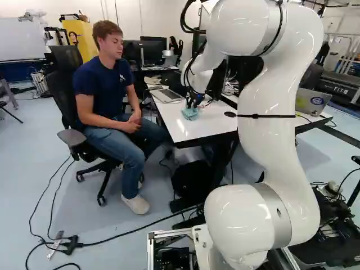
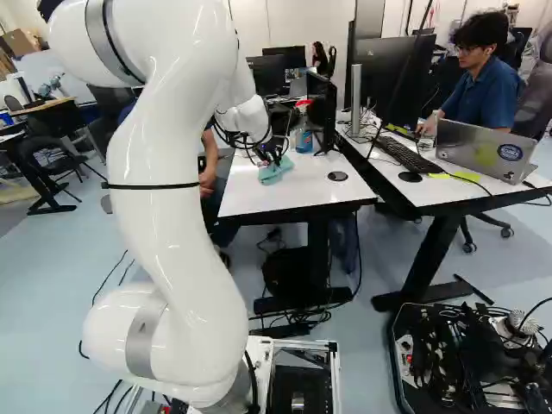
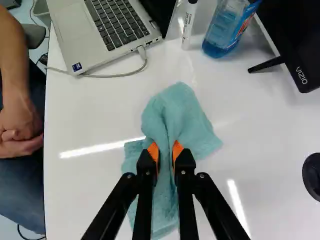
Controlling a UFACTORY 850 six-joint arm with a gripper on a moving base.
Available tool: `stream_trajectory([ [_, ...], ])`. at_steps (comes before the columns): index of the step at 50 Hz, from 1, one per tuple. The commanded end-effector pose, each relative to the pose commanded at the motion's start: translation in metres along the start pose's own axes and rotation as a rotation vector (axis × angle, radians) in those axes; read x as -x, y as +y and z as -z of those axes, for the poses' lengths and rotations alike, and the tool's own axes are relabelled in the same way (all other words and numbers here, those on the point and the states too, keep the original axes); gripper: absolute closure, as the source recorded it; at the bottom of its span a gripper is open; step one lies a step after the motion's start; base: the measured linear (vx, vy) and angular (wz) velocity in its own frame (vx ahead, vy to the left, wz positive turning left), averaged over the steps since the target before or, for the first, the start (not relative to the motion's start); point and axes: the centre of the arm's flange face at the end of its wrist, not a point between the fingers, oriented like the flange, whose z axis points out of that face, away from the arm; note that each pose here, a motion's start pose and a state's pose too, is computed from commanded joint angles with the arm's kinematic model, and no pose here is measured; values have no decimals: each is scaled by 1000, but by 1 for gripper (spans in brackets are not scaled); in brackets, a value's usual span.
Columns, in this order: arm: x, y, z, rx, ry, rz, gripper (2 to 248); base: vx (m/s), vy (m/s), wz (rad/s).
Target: Clean the table with the green towel
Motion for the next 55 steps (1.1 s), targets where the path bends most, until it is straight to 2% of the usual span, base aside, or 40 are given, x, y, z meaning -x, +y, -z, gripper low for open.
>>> stream_trajectory([
  [40, 5, 0, 0, 0, -54, 0, 199, 0, 0, 0],
  [55, 2, -1, -3, -1, -54, 1, 199, 0, 0, 0],
])
